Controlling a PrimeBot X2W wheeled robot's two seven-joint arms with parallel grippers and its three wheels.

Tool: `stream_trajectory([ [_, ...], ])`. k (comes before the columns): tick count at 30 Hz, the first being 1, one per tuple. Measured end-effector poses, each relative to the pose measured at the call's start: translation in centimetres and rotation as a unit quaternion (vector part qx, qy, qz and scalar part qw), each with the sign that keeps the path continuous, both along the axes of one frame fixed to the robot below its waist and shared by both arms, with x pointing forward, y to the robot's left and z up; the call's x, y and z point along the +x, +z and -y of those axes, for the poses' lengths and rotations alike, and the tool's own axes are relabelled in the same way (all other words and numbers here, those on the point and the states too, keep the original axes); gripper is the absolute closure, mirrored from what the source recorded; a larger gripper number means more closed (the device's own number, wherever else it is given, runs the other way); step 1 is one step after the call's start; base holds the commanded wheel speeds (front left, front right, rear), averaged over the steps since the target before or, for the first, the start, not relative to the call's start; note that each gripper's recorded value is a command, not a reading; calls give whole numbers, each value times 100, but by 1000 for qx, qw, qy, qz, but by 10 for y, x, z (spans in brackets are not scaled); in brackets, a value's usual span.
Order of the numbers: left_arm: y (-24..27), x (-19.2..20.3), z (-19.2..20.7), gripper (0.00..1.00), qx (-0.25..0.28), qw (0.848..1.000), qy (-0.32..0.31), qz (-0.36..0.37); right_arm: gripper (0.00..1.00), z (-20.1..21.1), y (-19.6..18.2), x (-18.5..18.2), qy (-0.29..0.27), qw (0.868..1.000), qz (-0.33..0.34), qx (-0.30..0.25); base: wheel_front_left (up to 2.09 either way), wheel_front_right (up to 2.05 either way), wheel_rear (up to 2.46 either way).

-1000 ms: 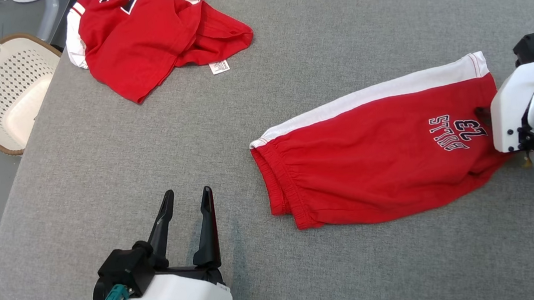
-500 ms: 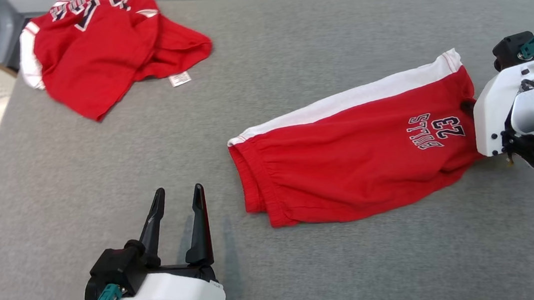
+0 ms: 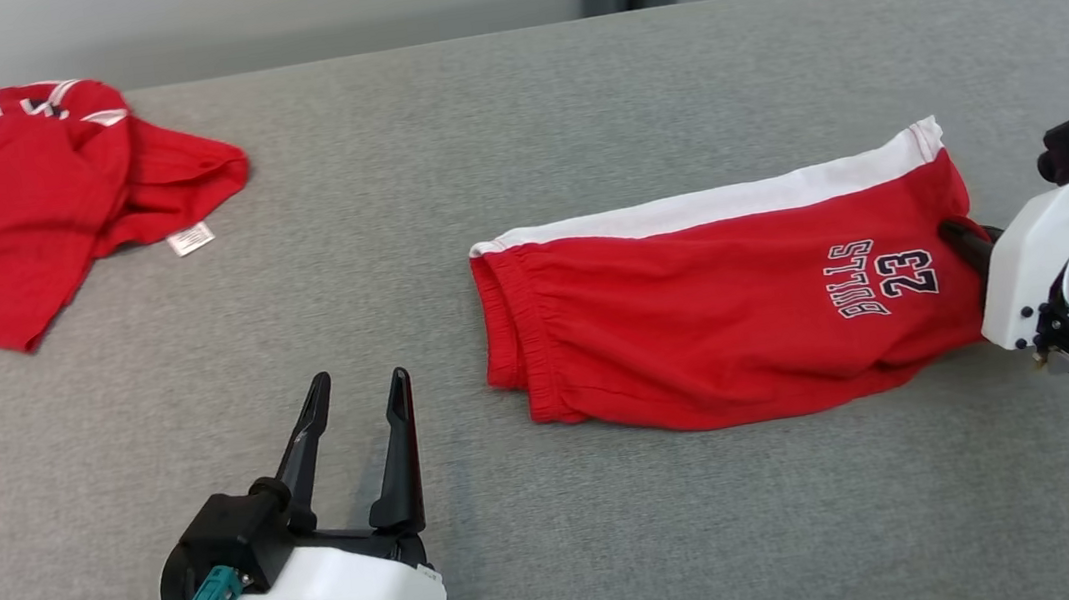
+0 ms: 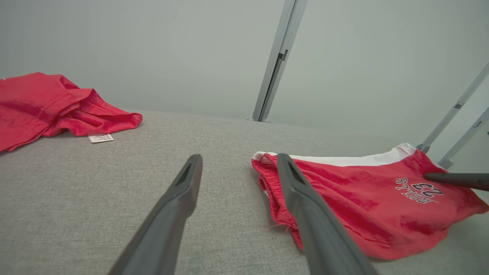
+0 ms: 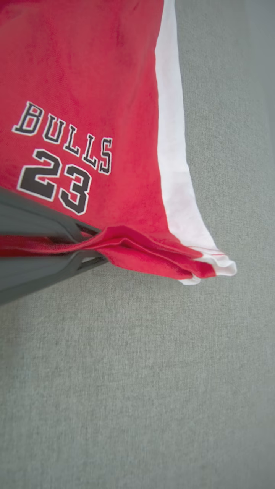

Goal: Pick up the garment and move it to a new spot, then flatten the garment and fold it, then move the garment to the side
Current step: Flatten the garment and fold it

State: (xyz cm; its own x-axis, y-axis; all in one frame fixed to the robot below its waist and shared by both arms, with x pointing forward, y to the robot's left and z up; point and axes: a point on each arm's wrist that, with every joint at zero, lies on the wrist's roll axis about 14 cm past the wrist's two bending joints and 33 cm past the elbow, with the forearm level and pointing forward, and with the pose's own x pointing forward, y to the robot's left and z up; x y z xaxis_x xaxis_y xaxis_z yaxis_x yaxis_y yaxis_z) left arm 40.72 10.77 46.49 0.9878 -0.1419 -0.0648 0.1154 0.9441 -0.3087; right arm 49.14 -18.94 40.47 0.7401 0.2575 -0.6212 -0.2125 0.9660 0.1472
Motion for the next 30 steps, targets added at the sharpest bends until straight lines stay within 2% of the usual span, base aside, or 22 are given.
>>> stream_trajectory([
  [5,-2,4,14,0,1,1000,-23,-3,100,24,-4,-11,-39,999,-3,9,0,0,0],
  [12,2,1,16,0,6,1000,-31,1,100,10,0,-16,-49,998,2,44,0,0,0],
  [22,11,-12,3,0,8,1000,-11,8,100,-46,41,-6,20,994,55,92,0,0,0],
  [30,19,-23,-10,0,3,1000,12,15,100,-118,73,-8,106,982,84,133,0,0,0],
])
